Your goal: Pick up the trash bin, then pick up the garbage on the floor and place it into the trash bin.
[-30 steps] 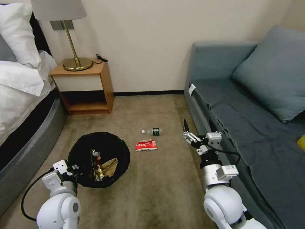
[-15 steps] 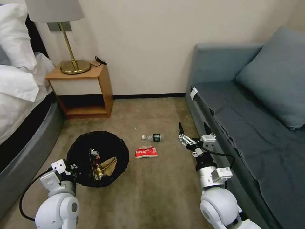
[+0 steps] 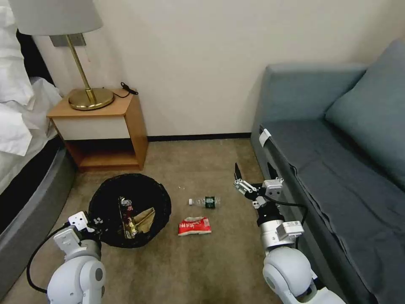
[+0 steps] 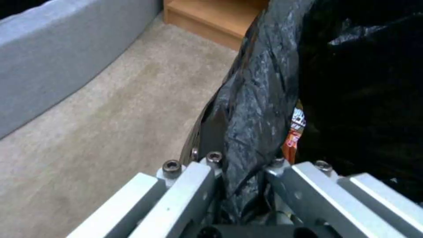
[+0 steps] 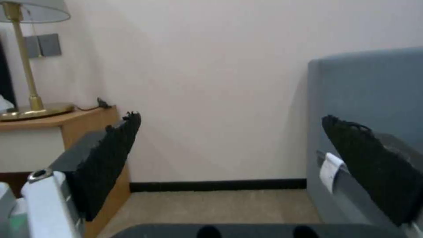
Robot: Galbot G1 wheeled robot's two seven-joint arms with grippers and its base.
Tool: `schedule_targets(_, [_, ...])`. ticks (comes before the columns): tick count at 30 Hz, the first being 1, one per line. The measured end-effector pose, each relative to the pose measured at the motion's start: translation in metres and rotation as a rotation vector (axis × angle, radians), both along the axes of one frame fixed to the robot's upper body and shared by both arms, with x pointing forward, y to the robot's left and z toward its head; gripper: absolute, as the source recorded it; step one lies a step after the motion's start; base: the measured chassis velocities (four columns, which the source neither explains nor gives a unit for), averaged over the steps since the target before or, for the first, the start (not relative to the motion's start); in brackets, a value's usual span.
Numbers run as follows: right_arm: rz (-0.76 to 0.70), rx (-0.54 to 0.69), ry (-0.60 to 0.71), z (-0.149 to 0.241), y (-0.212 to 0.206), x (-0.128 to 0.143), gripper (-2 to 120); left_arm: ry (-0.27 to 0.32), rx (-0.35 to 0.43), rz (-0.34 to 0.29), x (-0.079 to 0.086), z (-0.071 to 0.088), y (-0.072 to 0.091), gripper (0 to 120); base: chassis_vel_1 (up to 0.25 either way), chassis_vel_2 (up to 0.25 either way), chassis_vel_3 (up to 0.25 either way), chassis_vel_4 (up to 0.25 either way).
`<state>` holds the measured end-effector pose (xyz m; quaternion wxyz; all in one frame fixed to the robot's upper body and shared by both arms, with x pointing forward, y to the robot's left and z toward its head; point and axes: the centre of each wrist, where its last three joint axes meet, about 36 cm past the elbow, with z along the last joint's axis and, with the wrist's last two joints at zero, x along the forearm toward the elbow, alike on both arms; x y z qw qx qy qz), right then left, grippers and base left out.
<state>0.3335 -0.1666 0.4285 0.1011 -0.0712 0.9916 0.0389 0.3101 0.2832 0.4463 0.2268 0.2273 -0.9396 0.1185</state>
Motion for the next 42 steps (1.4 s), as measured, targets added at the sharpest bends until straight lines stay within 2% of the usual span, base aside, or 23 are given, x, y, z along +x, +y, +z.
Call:
schedule_targets(4, [0.039,-0.02,-0.029,-0.004,-0.001,0.01,100,-0.003,-0.004,-0.001,0.001,0.0,0.0,2,-0.101,0.089,0.089,-0.092])
schedule_targets(7, [0.133,-0.048,-0.04,-0.007,-0.003,0.033,100,-0.004,-0.006,-0.002,0.001,0.0,0.0,2,-0.04,0.035,0.033,-0.023])
schedule_targets(9, [0.182,-0.062,-0.028,-0.008,-0.003,0.044,100,-0.004,-0.006,-0.003,0.001,0.0,0.0,2,0.0,0.0,0.0,0.0])
schedule_targets(13, [0.359,-0.157,0.063,-0.021,-0.001,0.081,100,-0.022,-0.001,-0.009,0.0,0.007,0.0,2,0.0,0.0,0.0,0.0])
schedule_targets(14, [0.359,-0.157,0.063,-0.021,-0.001,0.081,100,-0.022,-0.001,-0.009,0.0,0.007,0.0,2,0.0,0.0,0.0,0.0])
schedule_targets(19, [0.636,-0.359,0.117,-0.045,0.004,0.141,100,-0.039,0.002,-0.015,-0.004,0.014,-0.001,2,0.0,0.0,0.0,0.0])
schedule_targets(21, [0.67,-0.391,0.132,-0.052,0.004,0.149,100,-0.039,0.003,-0.013,-0.004,0.014,-0.001,2,0.0,0.0,0.0,0.0])
schedule_targets(24, [0.868,-0.496,0.223,-0.082,0.003,0.169,100,-0.042,0.002,-0.007,-0.006,0.014,0.001,2,0.0,0.0,0.0,0.0])
schedule_targets(25, [0.868,-0.496,0.223,-0.082,0.003,0.169,100,-0.042,0.002,-0.007,-0.006,0.014,0.001,2,0.0,0.0,0.0,0.0])
schedule_targets(27, [0.969,-0.559,0.27,-0.094,0.001,0.183,100,-0.043,0.003,-0.005,-0.006,0.014,0.001,2,0.0,0.0,0.0,0.0])
schedule_targets(31, [1.077,-0.653,0.338,-0.112,-0.001,0.205,96,-0.043,0.002,-0.003,-0.007,0.014,0.001,2,0.0,0.0,0.0,0.0])
schedule_targets(33, [1.168,-0.719,0.381,-0.124,0.0,0.222,88,-0.042,0.002,-0.002,-0.008,0.013,0.001,2,0.0,0.0,0.0,0.0])
schedule_targets(35, [1.2,-0.743,0.398,-0.128,0.0,0.228,87,-0.042,0.002,-0.001,-0.008,0.013,0.001,2,0.0,0.0,0.0,0.0])
schedule_targets(42, [1.277,-0.802,0.434,-0.15,0.017,0.235,100,-0.042,0.006,0.001,-0.008,0.013,0.001,2,0.0,0.0,0.0,0.0])
